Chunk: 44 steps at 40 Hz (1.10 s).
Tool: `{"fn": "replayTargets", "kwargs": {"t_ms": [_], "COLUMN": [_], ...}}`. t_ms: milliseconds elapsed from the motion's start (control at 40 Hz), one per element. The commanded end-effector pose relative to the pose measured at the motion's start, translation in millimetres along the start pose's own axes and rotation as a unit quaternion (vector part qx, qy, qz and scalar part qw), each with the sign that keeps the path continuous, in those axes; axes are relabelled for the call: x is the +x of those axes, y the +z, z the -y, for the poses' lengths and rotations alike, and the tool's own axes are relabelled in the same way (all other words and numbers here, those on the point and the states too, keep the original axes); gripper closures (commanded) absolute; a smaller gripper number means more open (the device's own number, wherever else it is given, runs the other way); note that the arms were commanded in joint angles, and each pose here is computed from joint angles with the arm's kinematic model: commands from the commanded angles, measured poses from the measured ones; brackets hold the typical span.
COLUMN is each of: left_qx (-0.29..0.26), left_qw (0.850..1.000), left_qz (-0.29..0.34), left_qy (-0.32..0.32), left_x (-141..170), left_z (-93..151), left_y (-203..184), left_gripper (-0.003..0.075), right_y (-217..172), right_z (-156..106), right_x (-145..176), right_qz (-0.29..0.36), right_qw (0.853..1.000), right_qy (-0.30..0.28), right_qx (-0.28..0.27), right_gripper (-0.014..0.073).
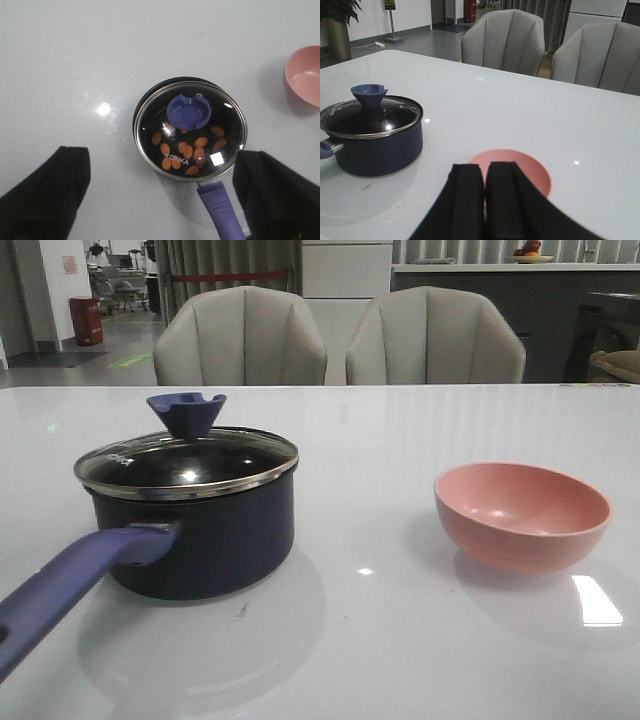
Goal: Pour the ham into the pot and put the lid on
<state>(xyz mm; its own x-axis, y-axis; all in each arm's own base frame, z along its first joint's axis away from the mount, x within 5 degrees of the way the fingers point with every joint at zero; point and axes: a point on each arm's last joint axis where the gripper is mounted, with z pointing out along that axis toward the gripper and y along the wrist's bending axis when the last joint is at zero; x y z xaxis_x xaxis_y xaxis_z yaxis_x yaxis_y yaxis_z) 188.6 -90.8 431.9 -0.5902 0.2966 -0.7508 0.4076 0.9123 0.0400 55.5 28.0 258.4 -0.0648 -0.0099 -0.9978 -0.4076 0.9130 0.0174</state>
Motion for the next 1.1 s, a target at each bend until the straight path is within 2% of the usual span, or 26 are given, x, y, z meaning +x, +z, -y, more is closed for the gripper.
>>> {"fn": "replayTargets", "kwargs": {"t_ms": [0, 100, 400, 525, 625, 700, 725, 800, 874, 899, 949, 1074], "left_qx": [0.000, 0.003, 0.009, 0.008, 0.004, 0.003, 0.004, 0.005, 0.005, 0.006, 0.009, 0.011], "left_qw": [0.996, 0.992, 0.963, 0.955, 0.955, 0.956, 0.955, 0.951, 0.948, 0.948, 0.947, 0.944], "left_qz": [0.094, 0.128, 0.268, 0.295, 0.295, 0.293, 0.295, 0.310, 0.316, 0.317, 0.322, 0.329], "left_qy": [0.004, 0.005, 0.007, 0.009, 0.013, 0.014, 0.014, 0.015, 0.015, 0.014, 0.011, 0.009], "left_x": [15, 47, 141, 171, 189, 198, 199, 199, 198, 198, 197, 196], "left_z": [-1, -2, -3, -3, -3, -3, -3, -2, -2, -2, -2, -2], "left_y": [-27, -33, -53, -51, -44, -38, -37, -38, -39, -39, -39, -40], "left_gripper": [0.0117, 0.0117, 0.0117, 0.0117, 0.0127, 0.0186, 0.0227, 0.0389, 0.0597, 0.0628, 0.0584, 0.0588], "right_y": [-1, -1, -1, -1, -1, -1, -1, -1, -1, -1, -1, -1], "right_z": [2, 2, 2, 2, 2, 2, 2, 2, 2, 2, 2, 2], "right_x": [-15, -15, -15, -15, -15, -15, -15, -15, -15, -15, -15, -15], "right_qz": [0.041, 0.041, 0.041, 0.041, 0.041, 0.041, 0.041, 0.041, 0.041, 0.041, 0.041, 0.041], "right_qw": [0.999, 0.999, 0.999, 0.999, 0.999, 0.999, 0.999, 0.999, 0.999, 0.999, 0.999, 0.999], "right_qy": [0.001, 0.001, 0.001, 0.001, 0.001, 0.001, 0.001, 0.001, 0.001, 0.001, 0.001, 0.001], "right_qx": [0.012, 0.012, 0.012, 0.012, 0.012, 0.012, 0.012, 0.012, 0.012, 0.012, 0.012, 0.012], "right_gripper": [0.0413, 0.0413, 0.0413, 0.0413, 0.0413, 0.0413, 0.0413, 0.0413, 0.0413, 0.0413, 0.0413, 0.0413]}}
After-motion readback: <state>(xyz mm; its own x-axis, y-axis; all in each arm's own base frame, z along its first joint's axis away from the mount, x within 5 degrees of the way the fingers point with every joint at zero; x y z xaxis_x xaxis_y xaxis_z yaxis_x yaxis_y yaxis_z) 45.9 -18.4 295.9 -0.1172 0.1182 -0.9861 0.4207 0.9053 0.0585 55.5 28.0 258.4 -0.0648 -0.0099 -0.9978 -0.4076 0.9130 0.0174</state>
